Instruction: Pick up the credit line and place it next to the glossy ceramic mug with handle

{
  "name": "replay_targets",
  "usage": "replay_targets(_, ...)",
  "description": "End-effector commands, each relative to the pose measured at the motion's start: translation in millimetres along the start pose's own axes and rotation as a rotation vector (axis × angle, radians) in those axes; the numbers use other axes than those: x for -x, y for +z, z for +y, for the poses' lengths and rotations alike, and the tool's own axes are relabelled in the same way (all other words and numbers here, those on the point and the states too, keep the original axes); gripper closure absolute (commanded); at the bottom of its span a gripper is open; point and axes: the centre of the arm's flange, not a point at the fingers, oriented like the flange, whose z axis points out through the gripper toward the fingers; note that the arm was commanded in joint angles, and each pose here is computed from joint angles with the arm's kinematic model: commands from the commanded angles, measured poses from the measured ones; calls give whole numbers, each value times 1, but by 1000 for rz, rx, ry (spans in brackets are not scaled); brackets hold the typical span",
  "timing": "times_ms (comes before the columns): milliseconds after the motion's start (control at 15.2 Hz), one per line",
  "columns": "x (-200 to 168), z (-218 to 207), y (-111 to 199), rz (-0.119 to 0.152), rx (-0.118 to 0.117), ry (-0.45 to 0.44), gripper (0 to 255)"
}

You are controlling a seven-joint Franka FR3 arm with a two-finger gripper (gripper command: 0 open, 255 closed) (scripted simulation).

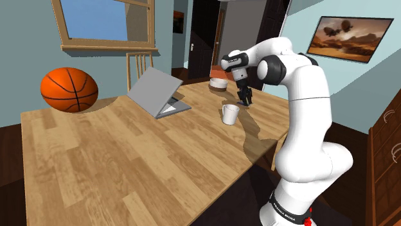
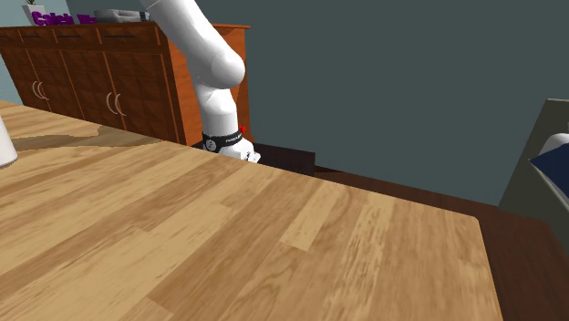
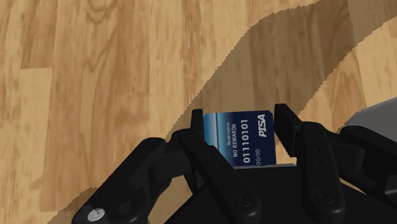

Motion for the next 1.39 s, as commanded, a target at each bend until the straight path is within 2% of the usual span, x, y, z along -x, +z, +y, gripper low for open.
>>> replay_targets(0,-5,1,9,0,0,0,255)
replay_targets(792,-39,1,60,0,0,0,255)
replay_targets(1254,-39,1,60,0,0,0,255)
replay_targets(1320,-39,1,60,0,0,0,0)
